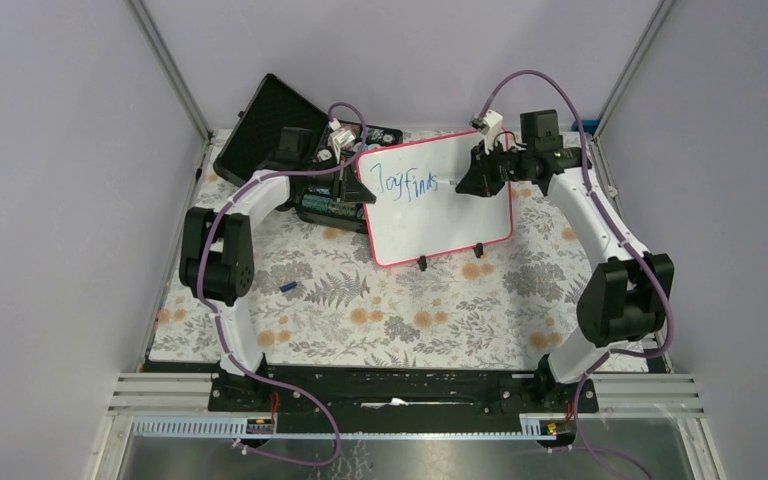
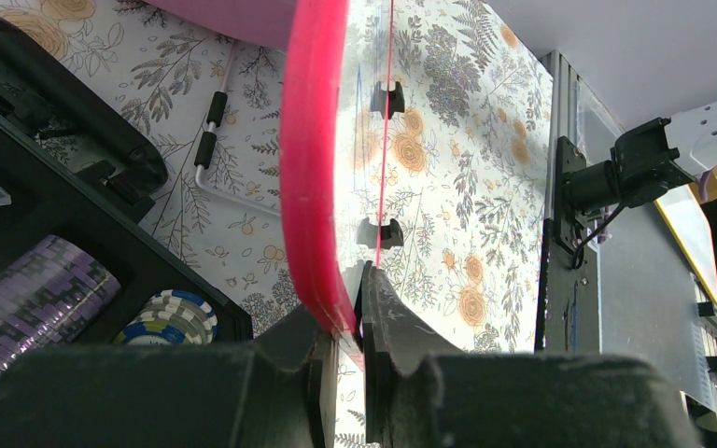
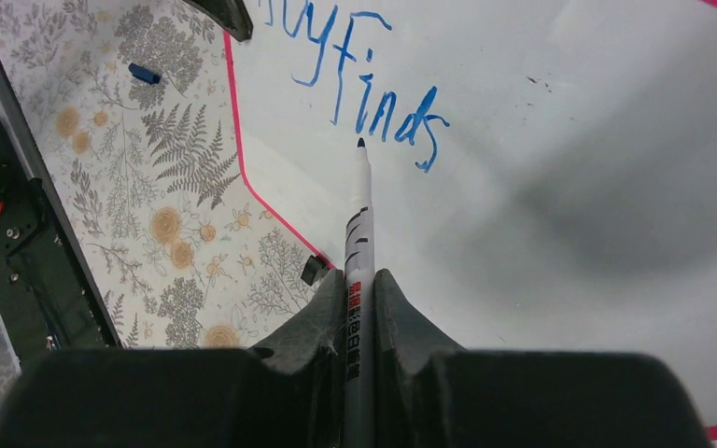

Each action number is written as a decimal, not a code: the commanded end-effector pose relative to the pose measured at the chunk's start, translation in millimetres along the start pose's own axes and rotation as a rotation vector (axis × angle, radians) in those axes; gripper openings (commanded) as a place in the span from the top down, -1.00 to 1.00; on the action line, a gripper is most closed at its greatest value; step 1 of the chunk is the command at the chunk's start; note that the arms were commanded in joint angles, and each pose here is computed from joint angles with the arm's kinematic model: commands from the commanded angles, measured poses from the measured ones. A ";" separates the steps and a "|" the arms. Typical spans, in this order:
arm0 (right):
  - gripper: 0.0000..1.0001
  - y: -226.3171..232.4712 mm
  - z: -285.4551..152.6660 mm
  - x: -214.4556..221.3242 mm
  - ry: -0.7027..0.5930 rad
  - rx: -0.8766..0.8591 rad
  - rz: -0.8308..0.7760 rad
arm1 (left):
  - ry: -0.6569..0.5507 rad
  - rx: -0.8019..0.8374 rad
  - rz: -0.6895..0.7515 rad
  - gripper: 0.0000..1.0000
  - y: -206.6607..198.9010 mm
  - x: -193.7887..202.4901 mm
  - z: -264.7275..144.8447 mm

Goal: Write a sentence on the whiteboard

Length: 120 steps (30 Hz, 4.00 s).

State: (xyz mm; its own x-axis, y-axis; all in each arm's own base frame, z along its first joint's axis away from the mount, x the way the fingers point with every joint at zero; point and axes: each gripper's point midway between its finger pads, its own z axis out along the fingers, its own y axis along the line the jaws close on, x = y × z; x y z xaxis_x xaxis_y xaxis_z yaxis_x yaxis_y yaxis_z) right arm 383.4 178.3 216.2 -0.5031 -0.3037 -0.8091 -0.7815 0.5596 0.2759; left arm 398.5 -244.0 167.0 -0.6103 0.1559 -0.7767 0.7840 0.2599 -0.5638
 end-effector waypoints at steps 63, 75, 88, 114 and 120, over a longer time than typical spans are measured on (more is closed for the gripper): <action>1.00 -49.6 -5.4 -5.8 -0.025 0.130 0.036 | 0.044 -0.085 0.111 1.00 11.7 15.6 3.7; 1.00 -47.5 -6.1 7.5 0.002 0.136 0.039 | 0.045 -0.089 0.109 1.00 13.1 15.6 3.8; 1.00 -43.7 -9.2 18.2 0.022 0.140 0.032 | 0.045 -0.092 0.111 1.00 14.5 15.1 4.3; 1.00 -63.8 -25.8 -9.3 -0.026 0.205 0.018 | 0.046 -0.092 0.110 1.00 13.8 15.9 4.0; 1.00 -66.0 -24.9 -11.5 -0.029 0.206 0.023 | 0.047 -0.092 0.107 1.00 14.2 16.7 4.1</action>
State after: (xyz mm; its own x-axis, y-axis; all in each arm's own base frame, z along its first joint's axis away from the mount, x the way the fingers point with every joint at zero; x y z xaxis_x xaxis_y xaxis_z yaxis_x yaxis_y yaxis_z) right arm 418.4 129.4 203.2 -0.5473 -0.2773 -0.7897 -0.6789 0.6988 0.2252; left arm 394.7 -244.0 168.3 -0.5950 0.1632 -0.7870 0.7954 0.2601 -0.5474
